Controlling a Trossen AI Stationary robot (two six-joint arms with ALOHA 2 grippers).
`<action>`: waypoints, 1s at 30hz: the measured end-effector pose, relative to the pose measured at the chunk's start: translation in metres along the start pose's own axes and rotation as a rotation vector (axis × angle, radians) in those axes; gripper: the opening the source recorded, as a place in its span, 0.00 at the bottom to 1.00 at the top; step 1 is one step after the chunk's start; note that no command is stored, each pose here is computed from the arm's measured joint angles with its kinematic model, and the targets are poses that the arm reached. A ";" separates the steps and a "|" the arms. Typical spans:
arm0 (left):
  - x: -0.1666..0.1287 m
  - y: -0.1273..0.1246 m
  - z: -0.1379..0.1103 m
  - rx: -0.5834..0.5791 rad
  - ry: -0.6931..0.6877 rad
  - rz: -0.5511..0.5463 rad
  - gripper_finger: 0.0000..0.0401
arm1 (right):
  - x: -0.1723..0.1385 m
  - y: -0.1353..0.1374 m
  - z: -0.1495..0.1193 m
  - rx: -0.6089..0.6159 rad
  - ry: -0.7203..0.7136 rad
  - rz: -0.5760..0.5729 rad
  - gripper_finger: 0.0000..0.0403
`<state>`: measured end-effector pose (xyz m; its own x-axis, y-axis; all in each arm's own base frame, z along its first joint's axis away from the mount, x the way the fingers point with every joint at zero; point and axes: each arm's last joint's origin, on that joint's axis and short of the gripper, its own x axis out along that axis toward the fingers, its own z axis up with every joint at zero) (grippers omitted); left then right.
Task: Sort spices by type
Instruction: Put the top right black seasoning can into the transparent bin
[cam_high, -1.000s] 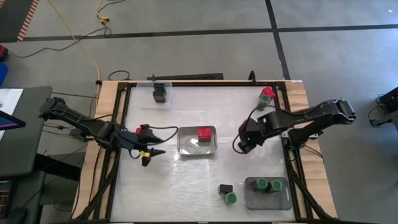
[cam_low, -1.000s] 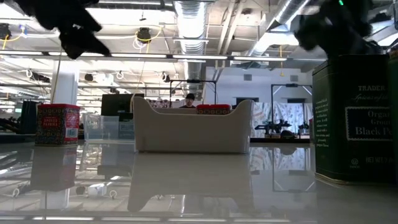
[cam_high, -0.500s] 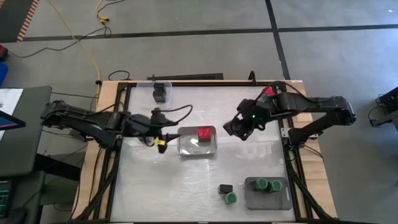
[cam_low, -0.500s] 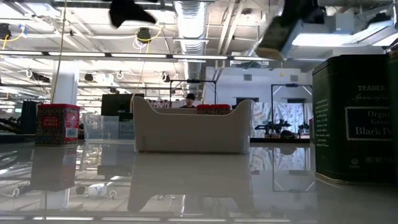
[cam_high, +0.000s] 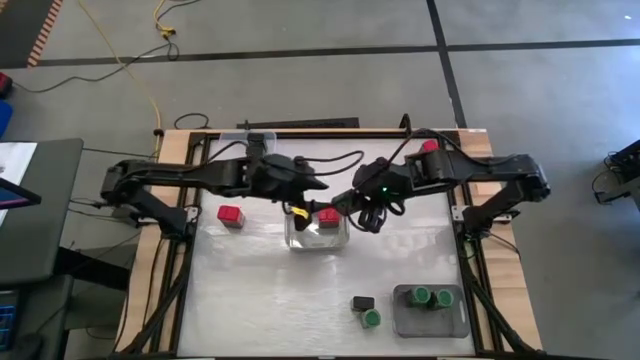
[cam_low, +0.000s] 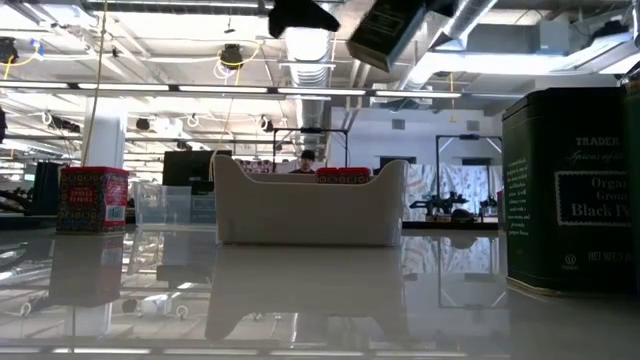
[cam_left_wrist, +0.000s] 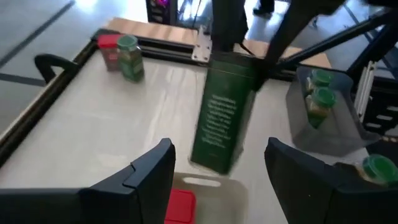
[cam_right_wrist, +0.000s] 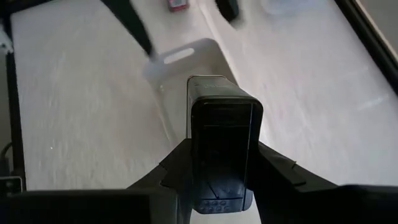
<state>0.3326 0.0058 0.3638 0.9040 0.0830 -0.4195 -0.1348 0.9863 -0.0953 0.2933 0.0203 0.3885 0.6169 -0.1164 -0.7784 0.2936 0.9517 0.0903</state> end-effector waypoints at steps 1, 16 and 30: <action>0.004 0.000 0.000 0.000 0.013 -0.011 0.59 | -0.001 0.002 0.002 -0.020 -0.003 0.003 0.36; 0.025 0.001 -0.002 -0.003 0.009 -0.009 0.57 | -0.012 0.000 0.009 -0.168 -0.052 0.022 0.36; 0.025 0.001 -0.001 0.015 0.001 -0.014 0.31 | -0.012 0.001 0.012 -0.266 -0.081 0.029 0.45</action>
<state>0.3547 0.0085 0.3524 0.9053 0.0688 -0.4192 -0.1157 0.9894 -0.0874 0.2948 0.0195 0.4051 0.6817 -0.1003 -0.7248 0.0794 0.9948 -0.0630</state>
